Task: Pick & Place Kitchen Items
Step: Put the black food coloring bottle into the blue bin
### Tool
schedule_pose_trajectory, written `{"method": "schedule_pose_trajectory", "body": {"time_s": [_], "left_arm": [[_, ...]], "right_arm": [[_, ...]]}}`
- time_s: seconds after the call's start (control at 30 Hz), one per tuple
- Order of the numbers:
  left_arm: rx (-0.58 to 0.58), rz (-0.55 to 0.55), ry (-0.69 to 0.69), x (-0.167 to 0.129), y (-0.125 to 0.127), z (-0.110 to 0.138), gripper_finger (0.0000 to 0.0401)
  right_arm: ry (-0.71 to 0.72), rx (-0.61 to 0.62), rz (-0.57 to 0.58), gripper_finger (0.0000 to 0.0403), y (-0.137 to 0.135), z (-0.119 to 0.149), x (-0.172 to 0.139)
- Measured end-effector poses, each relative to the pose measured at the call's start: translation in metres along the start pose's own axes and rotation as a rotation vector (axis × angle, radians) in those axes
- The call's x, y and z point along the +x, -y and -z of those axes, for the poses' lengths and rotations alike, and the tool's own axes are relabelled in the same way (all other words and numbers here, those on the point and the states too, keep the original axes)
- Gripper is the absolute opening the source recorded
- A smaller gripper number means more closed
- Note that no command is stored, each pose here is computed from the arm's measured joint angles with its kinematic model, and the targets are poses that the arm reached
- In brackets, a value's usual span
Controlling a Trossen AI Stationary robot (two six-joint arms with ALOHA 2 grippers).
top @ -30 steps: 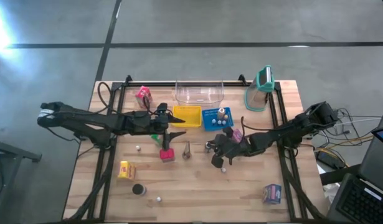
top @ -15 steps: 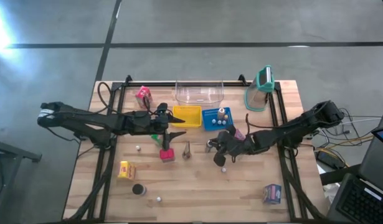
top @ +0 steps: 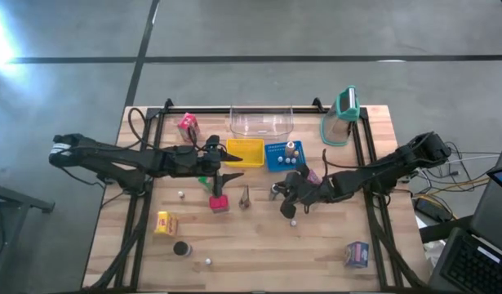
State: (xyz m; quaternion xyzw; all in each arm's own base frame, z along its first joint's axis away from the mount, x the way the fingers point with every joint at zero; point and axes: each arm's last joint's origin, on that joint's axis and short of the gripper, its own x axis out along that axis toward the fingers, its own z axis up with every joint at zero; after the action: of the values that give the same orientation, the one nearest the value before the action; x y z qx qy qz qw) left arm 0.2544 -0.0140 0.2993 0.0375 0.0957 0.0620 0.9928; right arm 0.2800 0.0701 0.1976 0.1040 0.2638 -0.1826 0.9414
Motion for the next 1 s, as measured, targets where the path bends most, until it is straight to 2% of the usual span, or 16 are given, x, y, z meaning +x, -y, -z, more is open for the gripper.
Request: {"method": "schedule_pose_trajectory", "body": {"time_s": [1.0], "left_arm": [[0.002,0.001,-0.005,0.0,0.0003,0.0006,0.0218]], "right_arm": [[0.031,0.016,0.002,0.0035,0.0055,-0.0087,-0.0037]]}}
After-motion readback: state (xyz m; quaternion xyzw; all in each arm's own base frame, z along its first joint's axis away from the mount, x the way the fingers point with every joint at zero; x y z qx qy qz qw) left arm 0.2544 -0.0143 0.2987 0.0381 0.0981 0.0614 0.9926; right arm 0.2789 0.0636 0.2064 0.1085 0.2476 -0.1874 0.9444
